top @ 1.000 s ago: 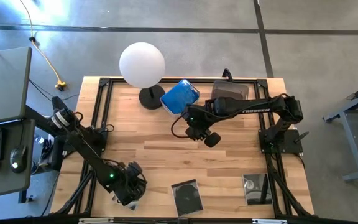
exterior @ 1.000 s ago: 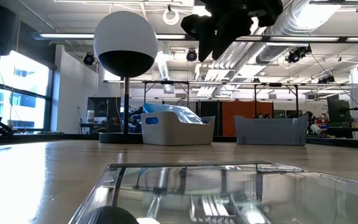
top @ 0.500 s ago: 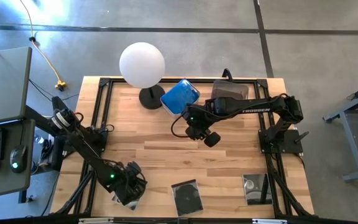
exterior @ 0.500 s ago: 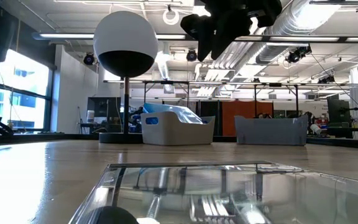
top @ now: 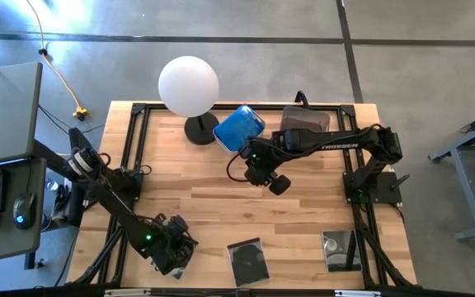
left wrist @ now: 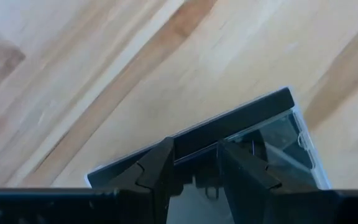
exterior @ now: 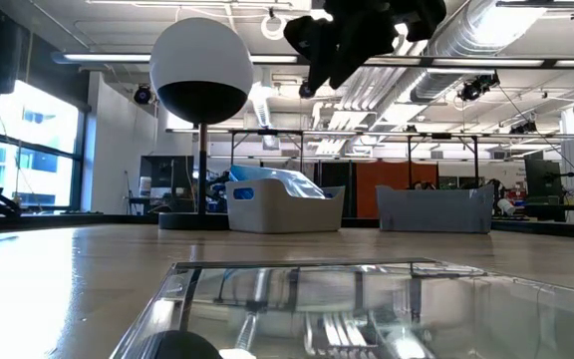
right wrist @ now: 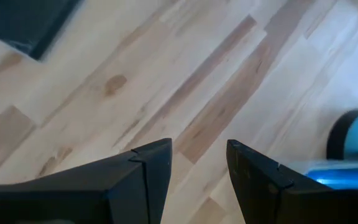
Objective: Pick & place jewel cases by type
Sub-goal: Put the left black CD case into the black bin
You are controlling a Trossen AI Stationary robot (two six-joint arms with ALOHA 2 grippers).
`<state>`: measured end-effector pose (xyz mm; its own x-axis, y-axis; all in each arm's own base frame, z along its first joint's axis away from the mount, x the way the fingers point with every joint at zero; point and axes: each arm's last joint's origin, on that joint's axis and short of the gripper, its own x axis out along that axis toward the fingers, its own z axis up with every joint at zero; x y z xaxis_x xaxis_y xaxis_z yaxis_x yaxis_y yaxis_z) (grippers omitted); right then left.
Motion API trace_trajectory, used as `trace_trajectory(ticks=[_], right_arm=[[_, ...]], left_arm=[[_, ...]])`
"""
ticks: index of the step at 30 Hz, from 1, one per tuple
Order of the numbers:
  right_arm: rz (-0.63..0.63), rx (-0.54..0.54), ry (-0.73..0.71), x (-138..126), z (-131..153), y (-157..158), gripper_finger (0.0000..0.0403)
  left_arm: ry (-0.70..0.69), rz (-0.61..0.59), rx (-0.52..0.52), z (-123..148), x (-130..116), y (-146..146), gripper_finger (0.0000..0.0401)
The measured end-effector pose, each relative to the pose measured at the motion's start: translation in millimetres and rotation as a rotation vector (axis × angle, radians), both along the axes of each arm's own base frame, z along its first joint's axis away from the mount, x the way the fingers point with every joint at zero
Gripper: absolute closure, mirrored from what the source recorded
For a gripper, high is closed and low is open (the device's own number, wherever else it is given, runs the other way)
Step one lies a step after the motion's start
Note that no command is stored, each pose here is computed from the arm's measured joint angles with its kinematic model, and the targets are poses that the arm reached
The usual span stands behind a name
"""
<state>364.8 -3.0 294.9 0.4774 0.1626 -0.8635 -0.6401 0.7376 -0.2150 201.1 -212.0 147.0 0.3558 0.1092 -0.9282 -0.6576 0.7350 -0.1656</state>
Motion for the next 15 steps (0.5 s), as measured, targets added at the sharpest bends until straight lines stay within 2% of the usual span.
trace_trajectory(ticks=[7, 12, 15], right_arm=[[0.011, 0.044, 0.002, 0, 0, 1, 0.0254], [0.006, 0.086, 0.007, 0, 0, 2, 0.0254], [0.018, 0.163, 0.017, 0, 0, 4, 0.0254]], left_arm=[[-0.029, 0.005, 0.049, 0, 13, 12, 0.0277], [-0.022, -0.008, 0.121, -1, 32, 35, 0.0277], [-0.024, 0.020, 0.171, -1, 44, 53, 0.0277]])
